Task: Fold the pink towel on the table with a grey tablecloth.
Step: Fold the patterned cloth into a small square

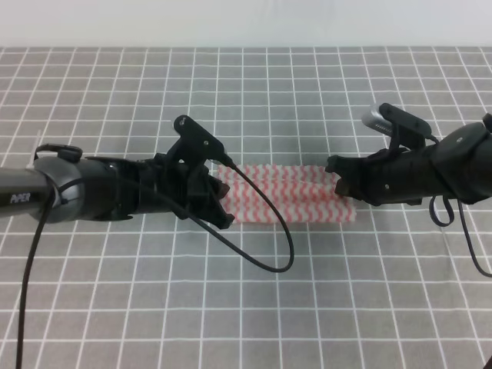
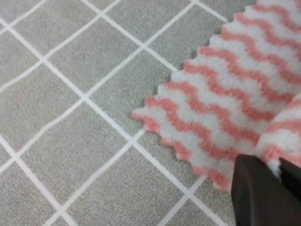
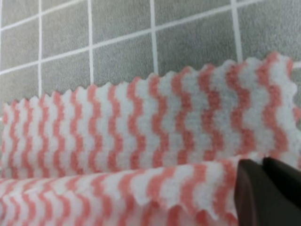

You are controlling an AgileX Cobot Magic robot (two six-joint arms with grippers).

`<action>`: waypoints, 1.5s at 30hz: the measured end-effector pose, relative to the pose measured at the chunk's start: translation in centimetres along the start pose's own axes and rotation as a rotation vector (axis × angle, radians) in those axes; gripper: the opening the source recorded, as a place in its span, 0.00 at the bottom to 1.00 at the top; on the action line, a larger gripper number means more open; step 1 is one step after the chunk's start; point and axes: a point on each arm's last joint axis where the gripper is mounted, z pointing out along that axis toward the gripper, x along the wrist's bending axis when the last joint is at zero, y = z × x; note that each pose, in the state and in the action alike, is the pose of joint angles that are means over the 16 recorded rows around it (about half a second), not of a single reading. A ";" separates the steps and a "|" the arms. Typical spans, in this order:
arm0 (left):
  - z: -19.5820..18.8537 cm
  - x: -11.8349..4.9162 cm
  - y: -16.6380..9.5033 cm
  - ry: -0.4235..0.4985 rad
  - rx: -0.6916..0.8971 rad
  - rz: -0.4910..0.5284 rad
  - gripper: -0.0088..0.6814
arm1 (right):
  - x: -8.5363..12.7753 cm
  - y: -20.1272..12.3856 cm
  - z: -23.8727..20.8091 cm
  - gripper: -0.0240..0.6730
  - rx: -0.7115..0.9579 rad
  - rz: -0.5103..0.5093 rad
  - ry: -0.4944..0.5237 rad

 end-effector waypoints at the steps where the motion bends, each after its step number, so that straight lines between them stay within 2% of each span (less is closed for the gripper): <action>1: 0.0 0.0 0.0 0.001 -0.001 0.002 0.01 | 0.0 0.0 0.0 0.01 0.001 0.000 0.000; 23: 1.3 0.5 -0.1 0.017 0.012 -0.001 0.01 | -0.1 0.0 0.2 0.01 0.002 0.003 -0.003; 45: 0.8 0.6 0.6 0.019 -0.009 -0.004 0.01 | -0.1 -0.1 0.4 0.01 0.010 -0.012 0.003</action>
